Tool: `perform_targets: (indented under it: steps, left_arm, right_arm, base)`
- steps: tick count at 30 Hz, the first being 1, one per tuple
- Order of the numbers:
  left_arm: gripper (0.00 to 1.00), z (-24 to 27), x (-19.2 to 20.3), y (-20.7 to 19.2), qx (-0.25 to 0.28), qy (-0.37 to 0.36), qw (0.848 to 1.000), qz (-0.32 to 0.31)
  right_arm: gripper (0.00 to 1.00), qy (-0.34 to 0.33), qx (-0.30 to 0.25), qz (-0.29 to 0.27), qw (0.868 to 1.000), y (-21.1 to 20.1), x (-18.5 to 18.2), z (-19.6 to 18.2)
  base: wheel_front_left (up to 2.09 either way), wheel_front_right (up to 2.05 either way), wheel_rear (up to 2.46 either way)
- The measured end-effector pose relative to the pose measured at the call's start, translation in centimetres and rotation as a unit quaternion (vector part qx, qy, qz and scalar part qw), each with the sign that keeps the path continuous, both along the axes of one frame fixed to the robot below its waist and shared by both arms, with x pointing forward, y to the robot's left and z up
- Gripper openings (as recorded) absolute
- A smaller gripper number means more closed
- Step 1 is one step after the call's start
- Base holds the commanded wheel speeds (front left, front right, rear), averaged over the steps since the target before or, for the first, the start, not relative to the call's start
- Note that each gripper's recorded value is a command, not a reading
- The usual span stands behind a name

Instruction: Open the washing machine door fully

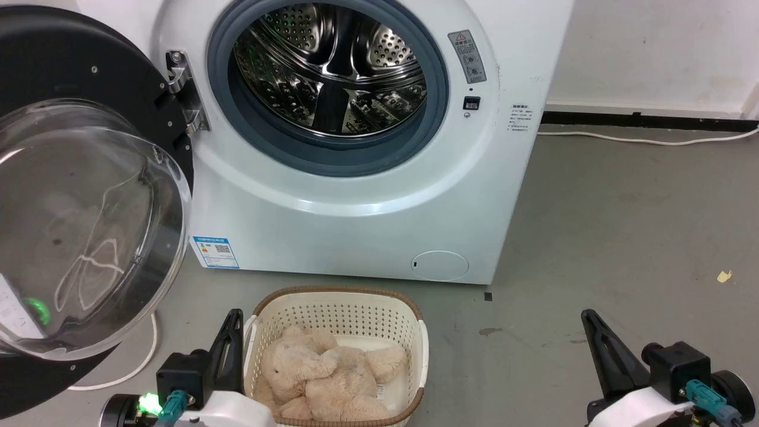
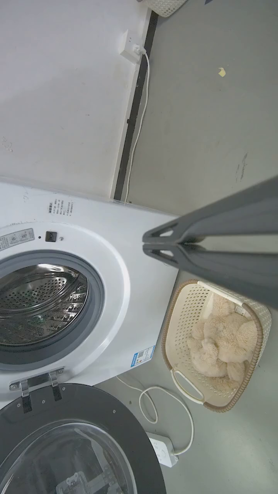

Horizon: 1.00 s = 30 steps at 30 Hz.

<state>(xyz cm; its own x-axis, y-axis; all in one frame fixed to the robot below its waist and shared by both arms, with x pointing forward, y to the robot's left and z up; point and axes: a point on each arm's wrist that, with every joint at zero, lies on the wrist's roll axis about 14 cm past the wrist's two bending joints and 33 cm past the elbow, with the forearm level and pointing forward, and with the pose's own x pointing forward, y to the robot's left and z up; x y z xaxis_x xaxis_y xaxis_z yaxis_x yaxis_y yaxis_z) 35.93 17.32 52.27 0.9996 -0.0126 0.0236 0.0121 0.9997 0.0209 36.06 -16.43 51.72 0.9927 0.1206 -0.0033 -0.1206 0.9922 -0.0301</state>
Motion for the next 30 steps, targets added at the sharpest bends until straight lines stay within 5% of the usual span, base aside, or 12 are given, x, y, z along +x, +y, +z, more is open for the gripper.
perform_targets:
  steps: [30]
  left_arm:
    - [0.0, -0.09, 0.96, 0.36, 0.012, 0.02, 1.0, 0.006]
  right_arm:
    - [0.0, 0.009, -0.008, 0.004, 1.0, 0.3, 0.78, 0.39]
  base:
    - [0.0, 0.0, 0.0]
